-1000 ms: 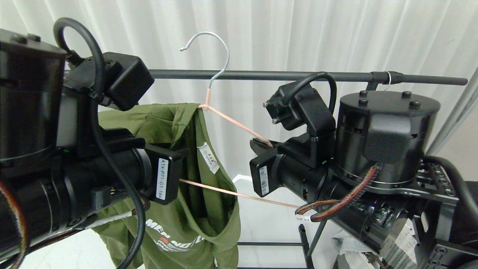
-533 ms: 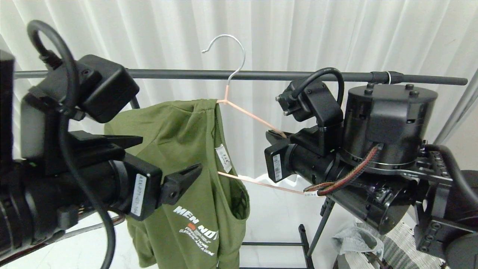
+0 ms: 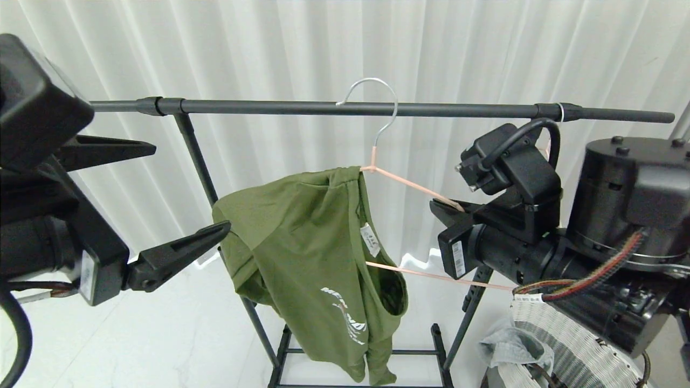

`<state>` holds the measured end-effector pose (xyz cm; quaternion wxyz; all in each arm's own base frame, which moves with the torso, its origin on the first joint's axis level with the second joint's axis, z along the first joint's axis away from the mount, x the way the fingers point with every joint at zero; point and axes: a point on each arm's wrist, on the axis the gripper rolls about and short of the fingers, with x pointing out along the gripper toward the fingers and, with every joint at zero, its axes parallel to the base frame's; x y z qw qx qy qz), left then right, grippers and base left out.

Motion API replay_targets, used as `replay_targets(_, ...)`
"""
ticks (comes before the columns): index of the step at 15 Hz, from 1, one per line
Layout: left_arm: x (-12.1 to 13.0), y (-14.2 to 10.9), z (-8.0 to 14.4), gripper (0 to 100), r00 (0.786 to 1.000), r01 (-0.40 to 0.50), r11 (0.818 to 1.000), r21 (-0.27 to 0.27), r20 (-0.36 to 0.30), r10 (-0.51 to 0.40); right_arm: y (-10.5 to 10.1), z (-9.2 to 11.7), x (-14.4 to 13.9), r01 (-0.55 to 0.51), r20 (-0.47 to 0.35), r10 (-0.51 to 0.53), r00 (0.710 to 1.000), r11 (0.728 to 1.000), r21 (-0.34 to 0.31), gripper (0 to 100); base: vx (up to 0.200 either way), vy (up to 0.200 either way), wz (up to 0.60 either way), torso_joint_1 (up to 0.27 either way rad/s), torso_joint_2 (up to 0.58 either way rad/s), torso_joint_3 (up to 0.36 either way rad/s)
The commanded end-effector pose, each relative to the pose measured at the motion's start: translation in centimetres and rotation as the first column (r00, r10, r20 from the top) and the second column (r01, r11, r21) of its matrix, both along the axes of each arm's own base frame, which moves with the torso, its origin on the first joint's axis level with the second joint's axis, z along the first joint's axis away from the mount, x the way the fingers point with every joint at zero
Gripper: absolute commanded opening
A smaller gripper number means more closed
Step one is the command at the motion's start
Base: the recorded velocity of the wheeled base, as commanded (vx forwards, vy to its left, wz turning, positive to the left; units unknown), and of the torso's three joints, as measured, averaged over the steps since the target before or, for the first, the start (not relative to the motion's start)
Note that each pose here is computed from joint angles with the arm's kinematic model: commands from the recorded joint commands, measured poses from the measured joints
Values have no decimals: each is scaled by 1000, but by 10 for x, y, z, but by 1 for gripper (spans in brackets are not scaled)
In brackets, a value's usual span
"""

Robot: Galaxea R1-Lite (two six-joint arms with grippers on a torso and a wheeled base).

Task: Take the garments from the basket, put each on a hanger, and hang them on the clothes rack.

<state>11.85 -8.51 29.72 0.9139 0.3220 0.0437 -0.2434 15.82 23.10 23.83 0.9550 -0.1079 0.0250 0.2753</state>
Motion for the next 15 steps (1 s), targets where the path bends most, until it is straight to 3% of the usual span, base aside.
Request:
replay_targets(1, 17, -2, -10, 100, 1000, 27, 999, 42, -14, -27, -9, 6, -8, -10, 14, 10, 1000, 1000, 16, 0, 0, 0, 0, 0, 0, 0)
replay_targets(4, 35, -15, -29, 100, 998, 59, 995, 78, -40, -56, -3, 5, -15, -45, 18, 44, 999, 999, 5, 0, 0, 0, 0, 0, 0, 0)
replay_targets(7, 49, -24, -38, 100, 998, 58, 996, 67, -3, -58, 3, 5, -24, -86, 26, 86, 996, 996, -8, 0, 0, 0, 0, 0, 0, 0)
replay_targets(10, 52, -26, -40, 100, 998, 55, 997, 61, 7, -56, 6, 7, -30, -112, 61, 113, 992, 994, -13, 0, 0, 0, 0, 0, 0, 0)
replay_targets(15, 50, -25, -38, 100, 997, 71, 997, 44, 9, -71, 10, 4, -31, -176, 95, 182, 979, 982, -72, 0, 0, 0, 0, 0, 0, 0)
